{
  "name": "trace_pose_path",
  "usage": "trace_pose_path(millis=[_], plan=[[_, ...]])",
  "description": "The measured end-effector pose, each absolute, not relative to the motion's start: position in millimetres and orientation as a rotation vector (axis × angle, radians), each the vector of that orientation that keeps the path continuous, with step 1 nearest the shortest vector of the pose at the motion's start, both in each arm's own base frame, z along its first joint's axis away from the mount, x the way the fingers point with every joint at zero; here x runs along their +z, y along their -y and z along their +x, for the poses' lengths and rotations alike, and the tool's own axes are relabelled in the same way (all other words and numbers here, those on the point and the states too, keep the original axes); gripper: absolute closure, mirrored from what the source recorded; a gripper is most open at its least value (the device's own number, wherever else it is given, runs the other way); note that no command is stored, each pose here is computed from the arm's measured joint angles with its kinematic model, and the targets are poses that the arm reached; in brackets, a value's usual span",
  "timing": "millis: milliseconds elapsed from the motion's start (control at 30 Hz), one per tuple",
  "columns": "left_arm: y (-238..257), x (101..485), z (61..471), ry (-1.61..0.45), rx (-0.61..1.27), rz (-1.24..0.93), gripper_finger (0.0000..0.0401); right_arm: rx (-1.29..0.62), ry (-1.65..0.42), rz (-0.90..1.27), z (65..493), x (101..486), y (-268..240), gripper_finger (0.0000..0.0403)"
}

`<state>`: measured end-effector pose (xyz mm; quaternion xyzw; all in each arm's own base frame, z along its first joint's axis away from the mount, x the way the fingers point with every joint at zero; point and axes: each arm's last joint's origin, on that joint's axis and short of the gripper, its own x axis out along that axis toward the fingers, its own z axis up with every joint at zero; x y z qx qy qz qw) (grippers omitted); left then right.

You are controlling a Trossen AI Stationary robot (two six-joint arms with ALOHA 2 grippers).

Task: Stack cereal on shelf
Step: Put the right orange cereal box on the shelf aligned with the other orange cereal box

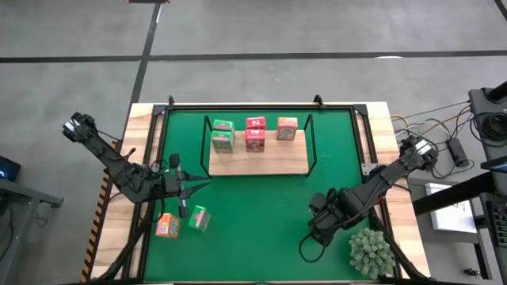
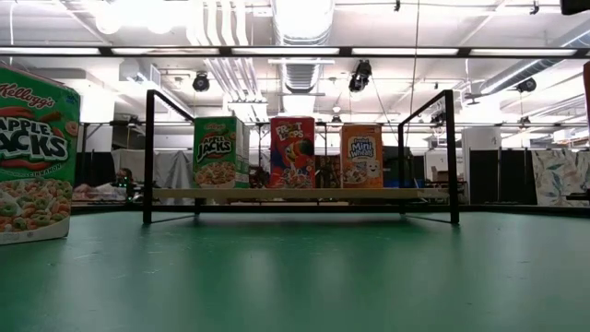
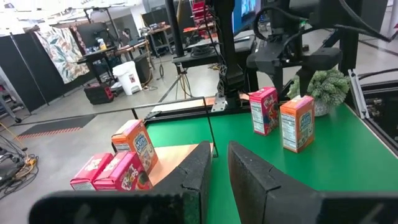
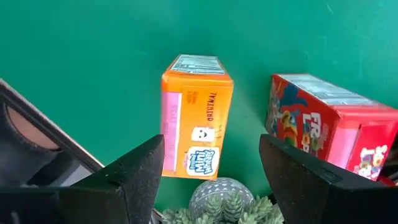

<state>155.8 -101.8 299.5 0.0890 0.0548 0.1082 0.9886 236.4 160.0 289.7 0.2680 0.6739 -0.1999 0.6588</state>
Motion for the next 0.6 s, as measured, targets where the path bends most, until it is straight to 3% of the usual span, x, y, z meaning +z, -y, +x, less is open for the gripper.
trace_pose_path(millis=[200, 600], plan=[[101.7, 299.5, 155.8, -0.111, 0.217, 0.185, 0.0362, -0.527, -1.456, 0.613, 238.4, 289.6, -157.1, 0.0146], [101.7, 299.8, 155.8, -0.108, 0.218, 0.173, 0.0362, -0.527, -1.449, 0.621, 237.7, 288.7, -161.1, 0.0058]])
